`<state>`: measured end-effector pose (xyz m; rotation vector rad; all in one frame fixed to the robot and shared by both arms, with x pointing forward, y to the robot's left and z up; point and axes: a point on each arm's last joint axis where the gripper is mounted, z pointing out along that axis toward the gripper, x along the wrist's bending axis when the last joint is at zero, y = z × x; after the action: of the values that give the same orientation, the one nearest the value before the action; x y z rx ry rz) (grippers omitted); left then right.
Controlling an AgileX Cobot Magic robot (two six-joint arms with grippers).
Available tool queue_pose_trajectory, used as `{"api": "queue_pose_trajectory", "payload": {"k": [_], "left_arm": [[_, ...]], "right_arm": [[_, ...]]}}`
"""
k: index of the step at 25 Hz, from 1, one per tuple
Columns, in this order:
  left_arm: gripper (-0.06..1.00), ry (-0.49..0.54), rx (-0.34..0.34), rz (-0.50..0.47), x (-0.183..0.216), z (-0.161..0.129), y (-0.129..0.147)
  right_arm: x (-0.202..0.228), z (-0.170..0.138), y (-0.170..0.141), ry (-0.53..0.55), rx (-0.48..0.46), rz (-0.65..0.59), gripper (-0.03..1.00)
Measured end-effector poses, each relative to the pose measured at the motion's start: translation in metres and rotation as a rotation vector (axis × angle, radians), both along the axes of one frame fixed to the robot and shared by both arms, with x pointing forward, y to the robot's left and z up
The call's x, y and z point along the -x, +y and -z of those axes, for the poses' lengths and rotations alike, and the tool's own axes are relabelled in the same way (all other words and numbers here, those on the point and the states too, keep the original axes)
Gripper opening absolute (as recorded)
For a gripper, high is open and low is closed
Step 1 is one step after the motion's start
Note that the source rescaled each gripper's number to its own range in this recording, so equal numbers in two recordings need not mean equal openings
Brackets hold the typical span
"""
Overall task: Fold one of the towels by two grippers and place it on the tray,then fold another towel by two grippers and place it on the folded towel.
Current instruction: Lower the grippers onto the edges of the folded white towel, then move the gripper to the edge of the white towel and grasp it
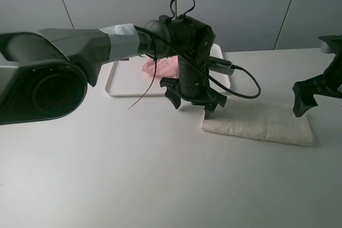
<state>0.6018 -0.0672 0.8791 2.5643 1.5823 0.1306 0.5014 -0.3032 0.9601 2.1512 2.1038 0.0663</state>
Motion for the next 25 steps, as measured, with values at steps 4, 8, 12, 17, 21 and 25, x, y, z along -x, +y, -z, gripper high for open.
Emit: {"api": "queue_pose_trajectory", "payload": {"k": [4, 8, 12, 17, 21, 25], "left_arm": [[0.99, 0.003, -0.003, 0.0, 0.0, 0.002, 0.0], [0.99, 0.005, -0.007, 0.006, 0.0, 0.002, 0.0], [0.99, 0.005, -0.009, 0.019, 0.0, 0.002, 0.0], [0.99, 0.008, -0.016, 0.038, 0.0, 0.002, 0.0], [0.99, 0.012, -0.019, 0.048, 0.001, 0.002, 0.0], [0.99, 0.012, -0.019, 0.048, 0.001, 0.002, 0.0]], "right_arm": [[0.0, 0.0, 0.0, -0.002, 0.0, 0.0, 1.0], [-0.002, 0.0, -0.001, -0.001, 0.0, 0.002, 1.0], [-0.013, 0.013, -0.006, 0.072, -0.005, 0.037, 1.0], [-0.025, 0.036, -0.018, 0.154, -0.019, 0.073, 1.0], [-0.031, 0.042, -0.031, 0.166, -0.059, 0.091, 1.0], [-0.034, 0.05, -0.032, 0.169, -0.11, 0.094, 0.99]]}}
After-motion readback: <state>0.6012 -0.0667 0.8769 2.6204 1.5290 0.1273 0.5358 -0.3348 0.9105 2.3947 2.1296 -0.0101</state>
